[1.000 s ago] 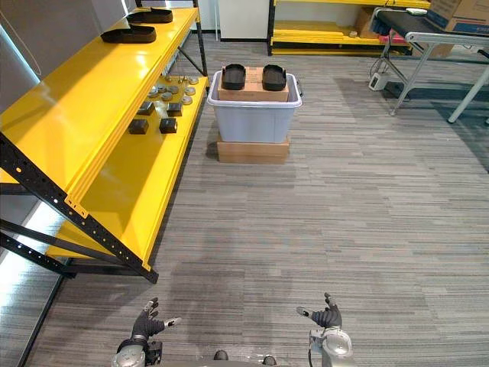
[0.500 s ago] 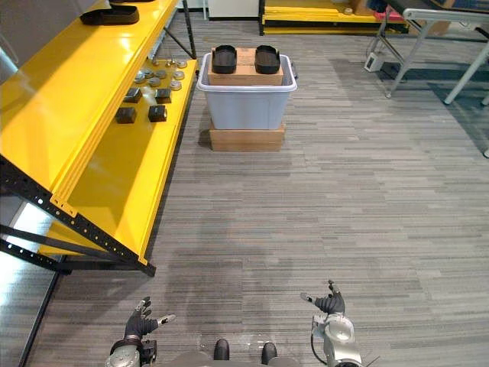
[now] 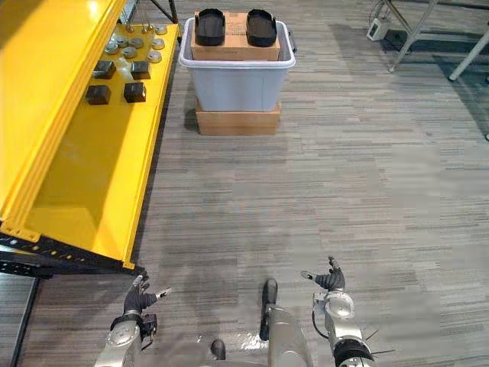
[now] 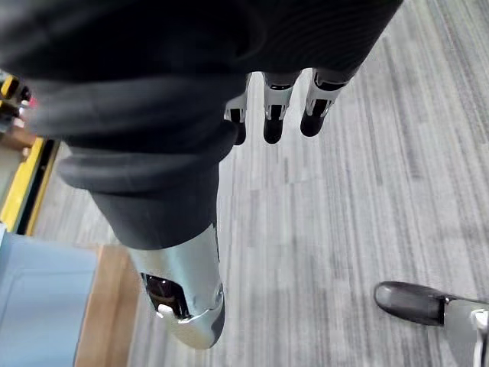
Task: Walk over and take plastic housings, then place them on the shelf
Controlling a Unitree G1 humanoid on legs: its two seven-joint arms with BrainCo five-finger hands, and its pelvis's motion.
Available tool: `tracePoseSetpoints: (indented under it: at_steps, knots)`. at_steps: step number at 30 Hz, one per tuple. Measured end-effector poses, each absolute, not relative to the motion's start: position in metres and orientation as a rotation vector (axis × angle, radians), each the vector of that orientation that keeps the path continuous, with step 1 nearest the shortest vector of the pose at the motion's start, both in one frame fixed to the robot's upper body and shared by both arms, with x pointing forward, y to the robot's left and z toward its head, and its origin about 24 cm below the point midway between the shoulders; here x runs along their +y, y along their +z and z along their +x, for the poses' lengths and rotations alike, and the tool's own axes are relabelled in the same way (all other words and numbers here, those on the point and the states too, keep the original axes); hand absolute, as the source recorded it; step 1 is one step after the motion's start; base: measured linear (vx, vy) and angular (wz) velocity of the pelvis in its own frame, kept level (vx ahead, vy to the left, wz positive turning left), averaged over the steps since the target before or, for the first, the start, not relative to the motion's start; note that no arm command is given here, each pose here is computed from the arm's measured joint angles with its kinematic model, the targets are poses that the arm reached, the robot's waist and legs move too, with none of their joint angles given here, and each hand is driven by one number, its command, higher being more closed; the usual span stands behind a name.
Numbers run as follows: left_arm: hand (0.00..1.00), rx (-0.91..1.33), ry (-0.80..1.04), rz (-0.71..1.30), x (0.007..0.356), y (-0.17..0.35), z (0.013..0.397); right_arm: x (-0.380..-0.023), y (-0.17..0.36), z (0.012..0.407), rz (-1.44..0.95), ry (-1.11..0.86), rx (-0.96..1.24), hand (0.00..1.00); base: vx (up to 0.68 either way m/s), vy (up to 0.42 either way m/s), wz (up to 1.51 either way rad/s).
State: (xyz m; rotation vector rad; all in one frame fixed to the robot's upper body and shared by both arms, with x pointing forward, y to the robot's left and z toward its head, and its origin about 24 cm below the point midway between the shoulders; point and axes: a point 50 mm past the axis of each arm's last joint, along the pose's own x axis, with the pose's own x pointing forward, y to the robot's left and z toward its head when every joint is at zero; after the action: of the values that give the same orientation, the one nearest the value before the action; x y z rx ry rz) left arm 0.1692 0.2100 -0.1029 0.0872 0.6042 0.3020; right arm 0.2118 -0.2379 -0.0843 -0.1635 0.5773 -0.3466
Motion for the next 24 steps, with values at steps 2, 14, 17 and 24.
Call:
tracePoseSetpoints:
  at_steps: [2,14,17,24]
  knots:
    - [0.0,0.62,0.303,0.075,0.207,-0.106,0.165,-0.237,-0.084,0.212,-0.17,-0.341,0.577,0.0,0.51,-0.299,0.17]
    - [0.0,0.649,0.31,0.011,0.192,-0.112,0.159,-0.237,-0.09,0.208,-0.127,-0.364,0.597,0.0,0.46,-0.054,-0.14]
    - [0.0,0.681,0.327,0.008,0.194,-0.117,0.151,-0.223,-0.098,0.2,-0.085,-0.35,0.623,0.0,0.53,0.159,-0.2]
    - [0.0,0.682,0.297,0.018,0.195,-0.115,0.155,-0.207,-0.115,0.174,-0.039,-0.344,0.703,0.0,0.67,0.186,0.09]
